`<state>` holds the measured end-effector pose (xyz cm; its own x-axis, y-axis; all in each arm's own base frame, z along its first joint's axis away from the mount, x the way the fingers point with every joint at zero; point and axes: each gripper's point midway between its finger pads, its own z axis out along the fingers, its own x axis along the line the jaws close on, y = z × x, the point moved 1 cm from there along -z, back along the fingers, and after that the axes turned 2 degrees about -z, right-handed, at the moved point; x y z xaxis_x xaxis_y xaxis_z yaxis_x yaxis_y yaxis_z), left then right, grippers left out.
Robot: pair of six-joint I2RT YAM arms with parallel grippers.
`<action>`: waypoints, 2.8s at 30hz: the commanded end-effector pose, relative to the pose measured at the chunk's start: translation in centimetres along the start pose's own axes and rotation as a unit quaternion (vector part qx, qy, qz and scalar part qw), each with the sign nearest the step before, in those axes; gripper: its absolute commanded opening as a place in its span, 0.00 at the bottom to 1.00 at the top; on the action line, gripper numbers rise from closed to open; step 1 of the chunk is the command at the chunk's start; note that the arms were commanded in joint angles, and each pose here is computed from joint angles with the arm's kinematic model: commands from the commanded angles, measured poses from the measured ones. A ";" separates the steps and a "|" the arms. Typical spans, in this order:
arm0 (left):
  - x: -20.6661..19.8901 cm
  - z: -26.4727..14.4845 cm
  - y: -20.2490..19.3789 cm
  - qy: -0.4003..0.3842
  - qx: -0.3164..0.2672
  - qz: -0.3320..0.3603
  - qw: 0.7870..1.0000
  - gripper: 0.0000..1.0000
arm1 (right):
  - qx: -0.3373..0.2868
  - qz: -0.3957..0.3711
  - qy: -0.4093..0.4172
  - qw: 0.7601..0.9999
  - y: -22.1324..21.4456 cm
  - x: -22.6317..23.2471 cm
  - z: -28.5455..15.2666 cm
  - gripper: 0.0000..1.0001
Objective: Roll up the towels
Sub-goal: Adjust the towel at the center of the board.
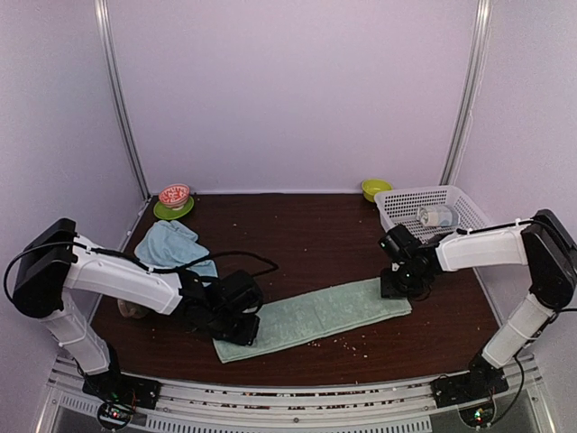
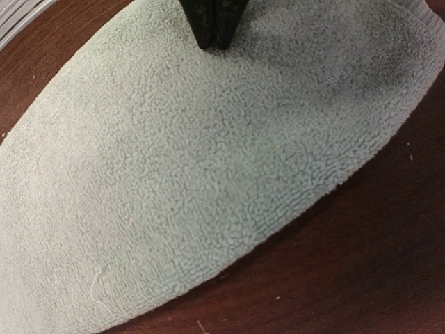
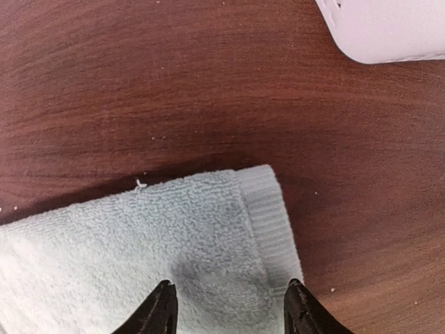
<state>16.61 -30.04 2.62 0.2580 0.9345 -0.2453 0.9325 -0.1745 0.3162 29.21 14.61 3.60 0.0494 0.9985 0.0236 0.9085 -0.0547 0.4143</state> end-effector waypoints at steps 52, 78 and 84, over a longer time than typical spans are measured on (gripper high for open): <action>6.1 -4.3 5.9 0.009 -0.064 -0.003 0.998 0.00 | 0.094 0.151 0.000 0.984 -8.9 -3.9 -0.9 0.47; 5.2 -4.0 6.0 -0.015 -0.064 0.020 0.998 0.00 | 0.127 0.137 0.000 0.982 -12.5 -2.9 -1.4 0.00; 4.2 -4.1 6.8 -0.029 -0.064 0.023 0.997 0.00 | -0.004 0.152 0.011 0.988 -6.3 -3.3 -5.2 0.00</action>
<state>21.89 -24.41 6.24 0.2894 0.9271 -0.2381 0.8966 -0.1753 0.4068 20.54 13.17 3.10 0.2916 0.9345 0.2044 0.8872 -0.3441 0.3073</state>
